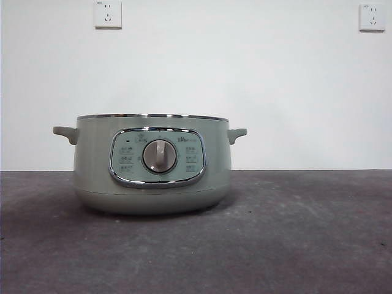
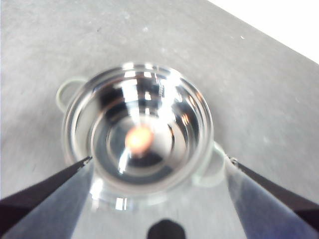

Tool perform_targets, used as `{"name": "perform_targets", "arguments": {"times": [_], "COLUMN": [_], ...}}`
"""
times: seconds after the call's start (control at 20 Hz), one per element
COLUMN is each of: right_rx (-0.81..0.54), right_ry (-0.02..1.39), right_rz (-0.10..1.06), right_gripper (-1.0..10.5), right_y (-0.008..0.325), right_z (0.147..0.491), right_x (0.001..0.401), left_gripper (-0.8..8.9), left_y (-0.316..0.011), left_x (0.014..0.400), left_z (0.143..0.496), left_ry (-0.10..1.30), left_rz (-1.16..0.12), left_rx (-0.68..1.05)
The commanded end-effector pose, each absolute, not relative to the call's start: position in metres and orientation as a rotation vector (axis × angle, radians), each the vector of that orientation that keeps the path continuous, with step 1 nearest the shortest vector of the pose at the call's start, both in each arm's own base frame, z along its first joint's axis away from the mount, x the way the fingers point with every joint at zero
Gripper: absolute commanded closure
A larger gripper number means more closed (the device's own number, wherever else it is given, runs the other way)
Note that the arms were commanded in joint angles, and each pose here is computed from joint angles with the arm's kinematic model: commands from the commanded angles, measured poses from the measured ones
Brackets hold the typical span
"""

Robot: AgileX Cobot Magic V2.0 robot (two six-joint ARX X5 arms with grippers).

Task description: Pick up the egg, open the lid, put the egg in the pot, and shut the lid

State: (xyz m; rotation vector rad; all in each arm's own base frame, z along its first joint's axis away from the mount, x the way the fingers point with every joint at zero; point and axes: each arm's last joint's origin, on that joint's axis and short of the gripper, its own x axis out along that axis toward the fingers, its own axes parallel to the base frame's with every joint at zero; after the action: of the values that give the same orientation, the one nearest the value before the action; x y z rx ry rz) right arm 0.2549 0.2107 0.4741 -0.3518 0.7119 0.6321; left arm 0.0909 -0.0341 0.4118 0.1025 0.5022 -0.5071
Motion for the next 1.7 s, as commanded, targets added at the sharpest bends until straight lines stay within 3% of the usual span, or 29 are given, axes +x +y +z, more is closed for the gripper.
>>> {"name": "perform_targets", "arguments": {"times": [0.05,0.25,0.4,0.95,1.25,1.7], "right_rx": [-0.353,-0.320,-0.320,-0.155,-0.087,-0.076], "right_ry": [0.704,0.686,0.737,0.808,0.850,0.853], "right_rz": [0.642,0.657,0.645,0.533,0.494,0.488], "right_gripper": [5.1,5.1,5.1,5.1,5.1,5.1], "right_y": [0.198,0.168,0.143,0.068,0.057,0.056], "right_z": [0.485,0.496,0.483,0.372,0.330,0.325], "right_x": [0.238,0.201,0.172,0.084,0.070,0.069], "left_gripper": [8.22,8.22,8.22,8.22,8.22,8.22], "left_y": [-0.039,-0.056,-0.071,-0.129,-0.140,-0.151], "left_x": [0.106,0.149,0.182,0.280,0.307,0.333], "left_z": [0.420,0.415,0.408,0.356,0.334,0.317], "left_ry": [0.425,0.437,0.427,0.432,0.429,0.466], "left_rz": [-0.536,-0.596,-0.616,-0.685,-0.681,-0.662], "left_rx": [0.116,0.113,0.119,0.156,0.156,0.171]}}
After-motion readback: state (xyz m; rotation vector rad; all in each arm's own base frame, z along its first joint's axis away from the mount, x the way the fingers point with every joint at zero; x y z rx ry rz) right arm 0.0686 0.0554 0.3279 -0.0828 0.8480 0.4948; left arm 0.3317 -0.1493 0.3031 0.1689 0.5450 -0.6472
